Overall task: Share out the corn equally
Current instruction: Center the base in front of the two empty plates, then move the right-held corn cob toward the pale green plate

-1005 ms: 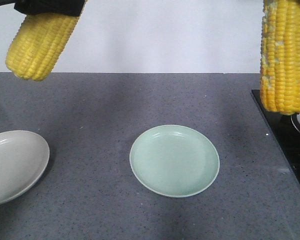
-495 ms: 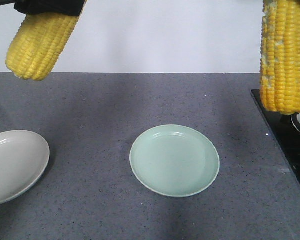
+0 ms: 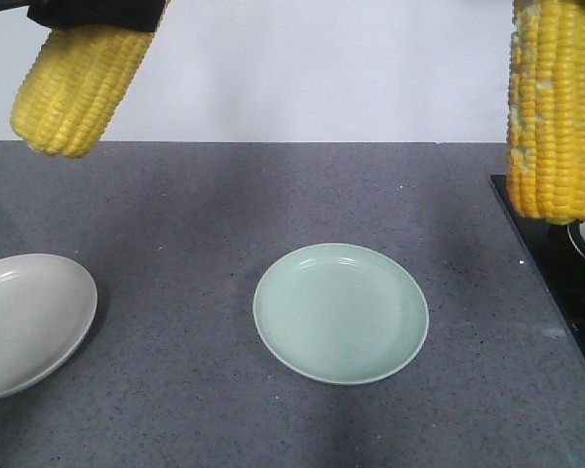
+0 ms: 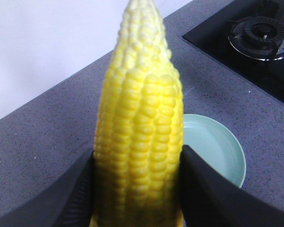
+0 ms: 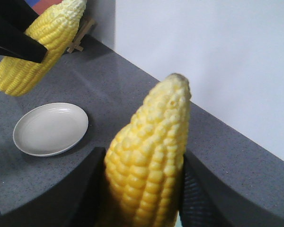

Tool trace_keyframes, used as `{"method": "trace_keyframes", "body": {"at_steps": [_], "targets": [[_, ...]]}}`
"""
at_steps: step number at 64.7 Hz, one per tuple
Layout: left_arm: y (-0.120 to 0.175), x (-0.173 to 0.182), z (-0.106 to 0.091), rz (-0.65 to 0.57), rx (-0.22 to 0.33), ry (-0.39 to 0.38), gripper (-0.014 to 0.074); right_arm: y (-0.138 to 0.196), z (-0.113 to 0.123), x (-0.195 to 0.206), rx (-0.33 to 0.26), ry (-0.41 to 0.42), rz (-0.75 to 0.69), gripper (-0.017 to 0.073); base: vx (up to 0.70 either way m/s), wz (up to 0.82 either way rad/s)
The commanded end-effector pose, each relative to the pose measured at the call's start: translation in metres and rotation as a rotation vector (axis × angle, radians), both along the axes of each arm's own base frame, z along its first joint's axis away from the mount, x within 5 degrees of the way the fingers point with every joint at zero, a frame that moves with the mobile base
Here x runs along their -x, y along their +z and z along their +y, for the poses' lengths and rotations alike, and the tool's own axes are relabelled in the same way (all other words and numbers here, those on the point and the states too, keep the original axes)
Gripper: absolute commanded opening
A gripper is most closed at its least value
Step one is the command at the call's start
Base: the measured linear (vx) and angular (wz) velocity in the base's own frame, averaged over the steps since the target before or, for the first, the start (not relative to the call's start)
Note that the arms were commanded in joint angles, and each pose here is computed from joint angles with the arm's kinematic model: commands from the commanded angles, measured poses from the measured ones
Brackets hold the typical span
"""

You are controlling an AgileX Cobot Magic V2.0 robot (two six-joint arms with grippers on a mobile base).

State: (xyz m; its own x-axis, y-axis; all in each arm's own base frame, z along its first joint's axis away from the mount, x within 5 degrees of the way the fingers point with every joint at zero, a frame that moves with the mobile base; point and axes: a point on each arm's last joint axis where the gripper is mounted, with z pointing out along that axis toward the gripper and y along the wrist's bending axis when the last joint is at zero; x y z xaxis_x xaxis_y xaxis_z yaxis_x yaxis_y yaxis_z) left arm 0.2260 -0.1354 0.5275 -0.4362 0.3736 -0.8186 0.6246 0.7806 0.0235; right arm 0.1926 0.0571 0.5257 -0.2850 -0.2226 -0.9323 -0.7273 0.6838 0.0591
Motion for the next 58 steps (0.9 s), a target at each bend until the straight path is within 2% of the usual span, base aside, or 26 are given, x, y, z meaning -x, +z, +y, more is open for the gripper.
{"method": "trace_keyframes", "body": {"at_steps": [1, 58], "targets": [[0.0167, 0.0119, 0.0056, -0.066, 0.059, 0.002, -0.0008, 0.0139, 0.0016, 0.0087, -0.048, 0.001, -0.069, -0.0004, 0.0, 0.0], [0.0167, 0.0119, 0.0056, -0.066, 0.059, 0.002, -0.0008, 0.0151, 0.0013, 0.008, -0.058, -0.006, -0.08, -0.0004, 0.0, 0.0]]}}
